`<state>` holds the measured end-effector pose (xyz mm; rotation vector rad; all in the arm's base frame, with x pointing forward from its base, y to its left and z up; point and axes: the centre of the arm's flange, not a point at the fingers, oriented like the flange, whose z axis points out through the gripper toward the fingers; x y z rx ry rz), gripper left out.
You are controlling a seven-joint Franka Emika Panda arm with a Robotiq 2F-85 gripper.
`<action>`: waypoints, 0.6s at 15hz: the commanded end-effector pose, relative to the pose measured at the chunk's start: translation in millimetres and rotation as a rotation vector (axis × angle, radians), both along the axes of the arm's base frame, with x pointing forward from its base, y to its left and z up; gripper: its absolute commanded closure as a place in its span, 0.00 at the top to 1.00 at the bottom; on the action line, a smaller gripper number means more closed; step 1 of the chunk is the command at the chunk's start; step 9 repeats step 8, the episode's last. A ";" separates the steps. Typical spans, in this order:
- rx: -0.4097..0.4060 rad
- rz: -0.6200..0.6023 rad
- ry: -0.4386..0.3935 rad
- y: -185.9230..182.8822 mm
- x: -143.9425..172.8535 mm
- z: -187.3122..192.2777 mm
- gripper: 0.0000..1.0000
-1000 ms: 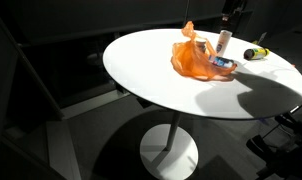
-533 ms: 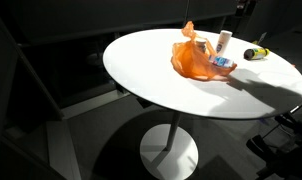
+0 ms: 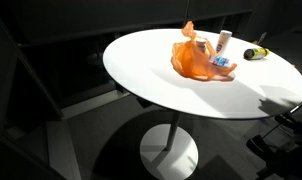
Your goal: Take the white and blue bottle out of the plastic bag and put it on the table
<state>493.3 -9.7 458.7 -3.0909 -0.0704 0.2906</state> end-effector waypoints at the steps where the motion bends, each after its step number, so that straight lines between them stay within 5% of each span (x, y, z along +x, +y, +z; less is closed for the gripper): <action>1: -0.039 -0.019 0.012 8.6 -27.5 22.2 1.00; 9: -0.024 -0.002 0.019 8.6 -20.9 19.8 1.00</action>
